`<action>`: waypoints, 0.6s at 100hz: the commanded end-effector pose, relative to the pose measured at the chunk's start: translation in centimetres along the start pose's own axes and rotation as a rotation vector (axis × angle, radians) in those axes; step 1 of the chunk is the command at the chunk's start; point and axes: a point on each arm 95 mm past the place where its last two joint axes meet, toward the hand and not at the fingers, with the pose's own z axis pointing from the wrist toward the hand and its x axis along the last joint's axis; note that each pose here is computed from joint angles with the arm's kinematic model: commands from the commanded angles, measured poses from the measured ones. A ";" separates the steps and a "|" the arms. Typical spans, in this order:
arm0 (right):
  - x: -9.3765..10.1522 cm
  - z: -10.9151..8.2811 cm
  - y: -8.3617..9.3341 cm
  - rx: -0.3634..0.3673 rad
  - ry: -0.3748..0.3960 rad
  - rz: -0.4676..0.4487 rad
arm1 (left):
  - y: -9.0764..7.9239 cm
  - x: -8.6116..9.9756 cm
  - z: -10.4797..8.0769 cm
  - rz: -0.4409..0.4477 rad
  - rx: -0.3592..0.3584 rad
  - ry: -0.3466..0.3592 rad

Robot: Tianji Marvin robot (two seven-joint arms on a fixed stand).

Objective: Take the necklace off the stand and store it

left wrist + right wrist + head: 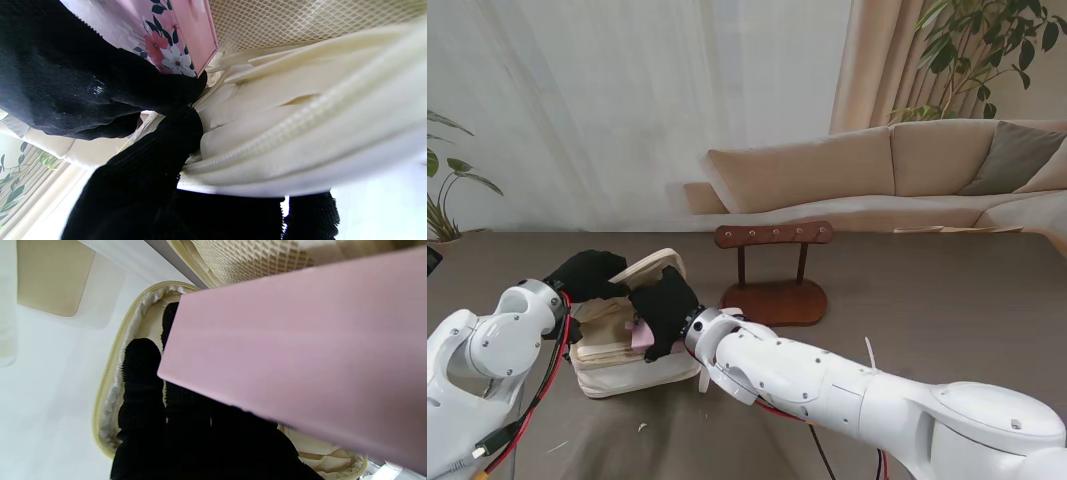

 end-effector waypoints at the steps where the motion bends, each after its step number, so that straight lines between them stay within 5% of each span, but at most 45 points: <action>1: 0.4 0.1 0.0 0.010 0.004 -0.012 | 0.2 0.1 0.0 -0.004 -0.015 0.001; 60: 0.6 0.0 -0.2 0.032 -0.010 -0.005 | 0.4 0.0 0.0 -0.019 -0.032 -0.013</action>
